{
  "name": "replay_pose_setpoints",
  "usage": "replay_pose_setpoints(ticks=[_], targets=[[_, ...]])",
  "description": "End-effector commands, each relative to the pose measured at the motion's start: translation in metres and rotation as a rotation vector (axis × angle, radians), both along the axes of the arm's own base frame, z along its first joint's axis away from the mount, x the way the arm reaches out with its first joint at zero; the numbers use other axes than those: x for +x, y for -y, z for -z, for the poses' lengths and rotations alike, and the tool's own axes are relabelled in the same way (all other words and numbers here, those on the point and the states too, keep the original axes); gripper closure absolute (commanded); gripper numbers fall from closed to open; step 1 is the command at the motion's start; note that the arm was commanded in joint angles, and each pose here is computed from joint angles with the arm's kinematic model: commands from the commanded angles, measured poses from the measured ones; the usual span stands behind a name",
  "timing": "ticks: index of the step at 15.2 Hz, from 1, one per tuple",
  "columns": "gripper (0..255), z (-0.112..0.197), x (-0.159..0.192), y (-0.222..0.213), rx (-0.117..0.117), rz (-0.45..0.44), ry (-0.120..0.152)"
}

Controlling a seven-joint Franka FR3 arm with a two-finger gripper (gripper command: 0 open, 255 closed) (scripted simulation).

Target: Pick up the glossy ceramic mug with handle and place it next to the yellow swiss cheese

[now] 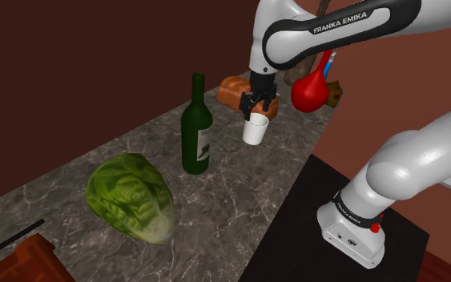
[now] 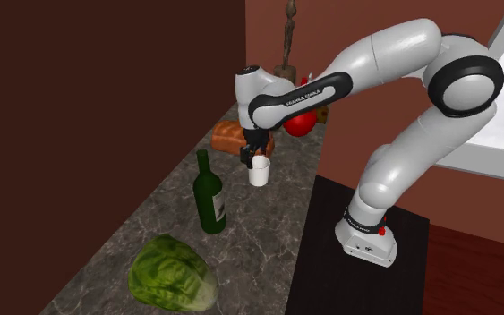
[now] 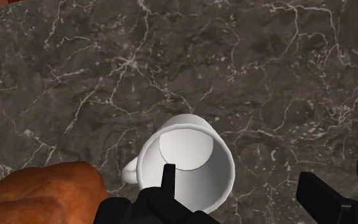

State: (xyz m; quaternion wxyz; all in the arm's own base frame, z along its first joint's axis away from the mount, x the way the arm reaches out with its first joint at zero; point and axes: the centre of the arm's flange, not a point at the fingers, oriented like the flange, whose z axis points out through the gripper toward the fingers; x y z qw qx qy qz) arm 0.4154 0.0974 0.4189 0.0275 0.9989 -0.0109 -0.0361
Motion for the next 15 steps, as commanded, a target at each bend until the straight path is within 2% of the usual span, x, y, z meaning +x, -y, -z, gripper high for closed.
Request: replay_pose_setpoints(ticks=[1, 9, 15], targets=[[0, 0.018, 0.015, -0.008, -0.013, -0.001, 0.014], [0, 0.058, 0.012, -0.005, -0.013, -0.001, 0.014], [0, 0.058, 0.012, -0.005, -0.013, -0.001, 0.014]])
